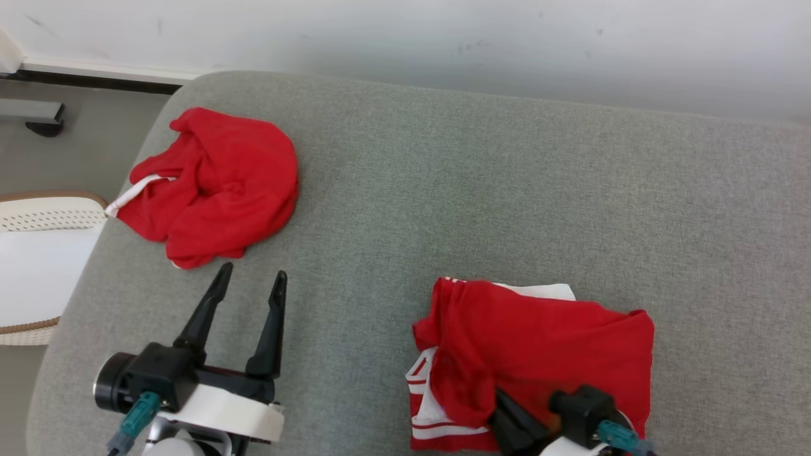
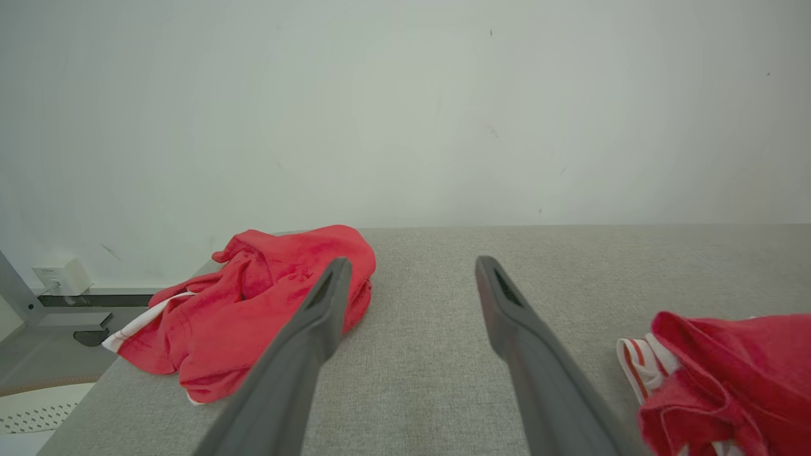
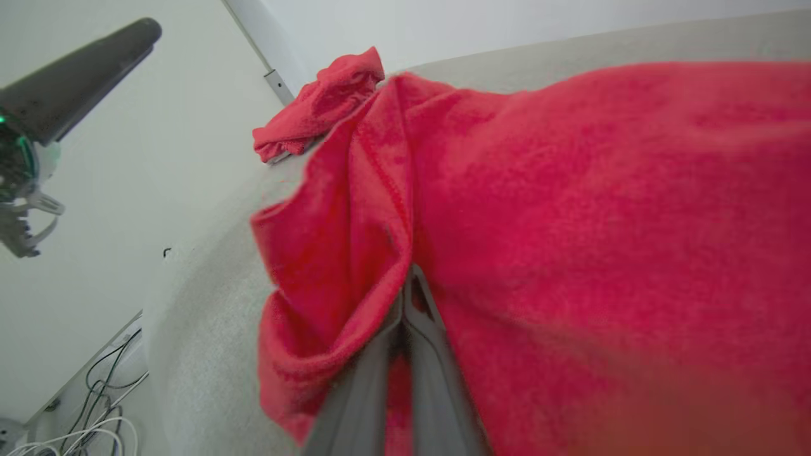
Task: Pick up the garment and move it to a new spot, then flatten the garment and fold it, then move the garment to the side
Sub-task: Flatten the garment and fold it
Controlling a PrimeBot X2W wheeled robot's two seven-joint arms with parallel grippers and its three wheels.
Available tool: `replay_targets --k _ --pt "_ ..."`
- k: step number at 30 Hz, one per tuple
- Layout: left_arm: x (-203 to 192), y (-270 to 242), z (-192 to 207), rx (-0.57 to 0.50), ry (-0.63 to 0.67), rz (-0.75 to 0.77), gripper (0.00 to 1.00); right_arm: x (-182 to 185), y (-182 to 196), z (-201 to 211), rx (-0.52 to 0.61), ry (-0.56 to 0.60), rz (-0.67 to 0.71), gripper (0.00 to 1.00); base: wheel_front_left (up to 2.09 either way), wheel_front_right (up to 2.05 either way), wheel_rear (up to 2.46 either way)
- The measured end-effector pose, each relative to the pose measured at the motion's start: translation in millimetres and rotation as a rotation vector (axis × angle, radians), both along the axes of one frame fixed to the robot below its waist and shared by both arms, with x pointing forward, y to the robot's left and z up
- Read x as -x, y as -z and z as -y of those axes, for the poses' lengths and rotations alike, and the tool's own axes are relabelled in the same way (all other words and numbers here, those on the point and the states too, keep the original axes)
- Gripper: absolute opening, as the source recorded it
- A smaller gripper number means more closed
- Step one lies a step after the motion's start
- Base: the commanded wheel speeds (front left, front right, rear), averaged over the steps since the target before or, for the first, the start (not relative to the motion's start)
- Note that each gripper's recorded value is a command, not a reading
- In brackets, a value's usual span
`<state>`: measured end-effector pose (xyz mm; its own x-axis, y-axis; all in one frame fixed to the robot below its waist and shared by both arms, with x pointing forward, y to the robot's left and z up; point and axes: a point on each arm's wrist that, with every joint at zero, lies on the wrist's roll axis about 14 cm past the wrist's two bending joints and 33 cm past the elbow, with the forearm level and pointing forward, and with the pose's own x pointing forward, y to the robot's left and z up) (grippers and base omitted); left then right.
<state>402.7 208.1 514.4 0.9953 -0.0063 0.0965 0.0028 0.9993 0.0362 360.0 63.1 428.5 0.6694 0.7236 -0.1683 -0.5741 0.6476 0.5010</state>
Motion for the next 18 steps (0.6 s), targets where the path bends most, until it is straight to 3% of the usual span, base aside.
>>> replay_targets --k 6,9,16,17,18 --pt "1 0 0 0.005 -0.002 0.0 1.0 13 -4 -30 -0.015 -0.118 0.011 0.0 0.0 0.0 0.0" --pt "2 -1 -1 0.006 -0.005 0.002 1.0 25 3 -42 0.028 -0.195 0.006 0.0 0.0 0.0 0.0" --pt "3 -3 -2 0.012 -0.012 0.007 1.0 33 2 -50 0.051 -0.25 0.033 0.0 0.0 0.0 0.0" --pt "3 -3 -1 0.013 -0.012 0.008 1.0 29 -1 -48 0.047 -0.234 0.039 0.05 0.0 0.0 0.0" --pt "3 -3 -1 0.015 -0.012 0.008 1.0 23 -4 -45 0.046 -0.217 0.053 0.39 0.0 0.0 0.0"
